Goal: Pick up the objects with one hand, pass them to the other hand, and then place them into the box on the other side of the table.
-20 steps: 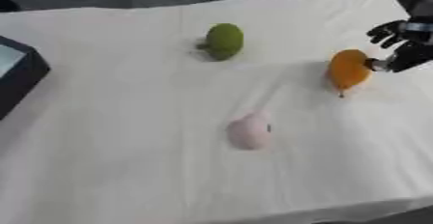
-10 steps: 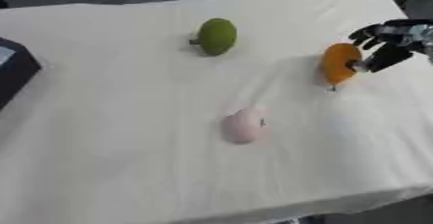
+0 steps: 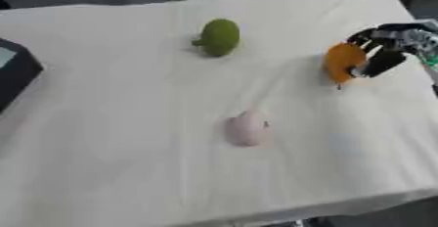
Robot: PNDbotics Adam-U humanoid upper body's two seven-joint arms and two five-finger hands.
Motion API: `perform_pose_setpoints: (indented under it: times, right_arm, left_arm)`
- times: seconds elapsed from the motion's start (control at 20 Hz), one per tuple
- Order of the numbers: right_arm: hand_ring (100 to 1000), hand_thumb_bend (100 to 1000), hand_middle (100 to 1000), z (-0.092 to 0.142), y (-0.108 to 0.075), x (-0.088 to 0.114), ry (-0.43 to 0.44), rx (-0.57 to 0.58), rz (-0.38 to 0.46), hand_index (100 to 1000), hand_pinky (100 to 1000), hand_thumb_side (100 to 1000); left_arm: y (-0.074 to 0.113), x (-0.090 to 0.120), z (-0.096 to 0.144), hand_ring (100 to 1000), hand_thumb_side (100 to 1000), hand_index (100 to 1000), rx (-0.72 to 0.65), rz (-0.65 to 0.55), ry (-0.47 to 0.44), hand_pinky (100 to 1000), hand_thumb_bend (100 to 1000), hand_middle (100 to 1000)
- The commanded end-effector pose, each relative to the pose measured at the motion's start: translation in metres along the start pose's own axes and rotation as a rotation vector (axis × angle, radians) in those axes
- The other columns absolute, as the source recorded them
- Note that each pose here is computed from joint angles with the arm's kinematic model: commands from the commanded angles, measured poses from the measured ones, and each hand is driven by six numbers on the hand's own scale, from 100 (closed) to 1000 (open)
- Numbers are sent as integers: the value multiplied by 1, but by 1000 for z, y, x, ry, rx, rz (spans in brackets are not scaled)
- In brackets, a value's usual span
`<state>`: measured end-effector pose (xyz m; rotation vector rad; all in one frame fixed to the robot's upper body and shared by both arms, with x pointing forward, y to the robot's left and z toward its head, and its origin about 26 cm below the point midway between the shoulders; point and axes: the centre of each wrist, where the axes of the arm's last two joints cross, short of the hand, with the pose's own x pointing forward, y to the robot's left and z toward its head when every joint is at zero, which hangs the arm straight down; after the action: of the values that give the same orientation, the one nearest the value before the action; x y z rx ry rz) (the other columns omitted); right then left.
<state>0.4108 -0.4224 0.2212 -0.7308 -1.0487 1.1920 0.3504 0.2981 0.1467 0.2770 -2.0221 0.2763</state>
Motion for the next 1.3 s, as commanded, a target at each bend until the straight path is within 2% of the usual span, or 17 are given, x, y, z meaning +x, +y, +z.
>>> perform_pose_setpoints:
  times: [0.05,0.15,0.25,0.35,0.4,0.45,0.65,0.9,1.3]
  right_arm:
    - [887,372,830,1,-8,3,4,-28,18,941,873,212]
    - [875,373,795,-2,-6,6,-8,-27,21,898,868,201]
    - [852,357,730,-2,-5,9,-28,-36,24,817,858,189]
    - [802,243,651,0,-6,13,-54,-76,14,731,835,128]
    - [777,132,621,1,-6,16,-66,-105,1,689,825,100]
    - [757,100,602,2,-6,18,-79,-131,-17,645,813,100]
    - [691,100,528,6,-5,25,-104,-251,-62,562,780,100]
    - [650,100,491,19,-6,40,-186,-385,-89,528,765,100]
    - [640,100,484,57,-5,92,-406,-518,-132,525,761,100]
  left_arm:
    - [-2,9,-3,870,687,914,-11,14,-30,763,723,851]
    - [-2,9,-2,870,688,913,-14,16,-29,764,720,850]
    - [-3,9,-2,868,688,909,-16,17,-30,764,718,845]
    - [-2,9,-2,865,687,906,-17,17,-31,763,716,841]
    - [-2,9,-2,862,687,901,-17,18,-31,762,716,835]
    - [-2,9,-2,858,687,892,-18,19,-31,761,716,828]
    - [-3,10,-2,851,688,885,-24,19,-32,760,713,820]
    - [-2,11,-2,864,687,880,-22,16,-33,758,711,811]
    - [0,10,1,875,689,875,-28,6,-26,753,708,806]
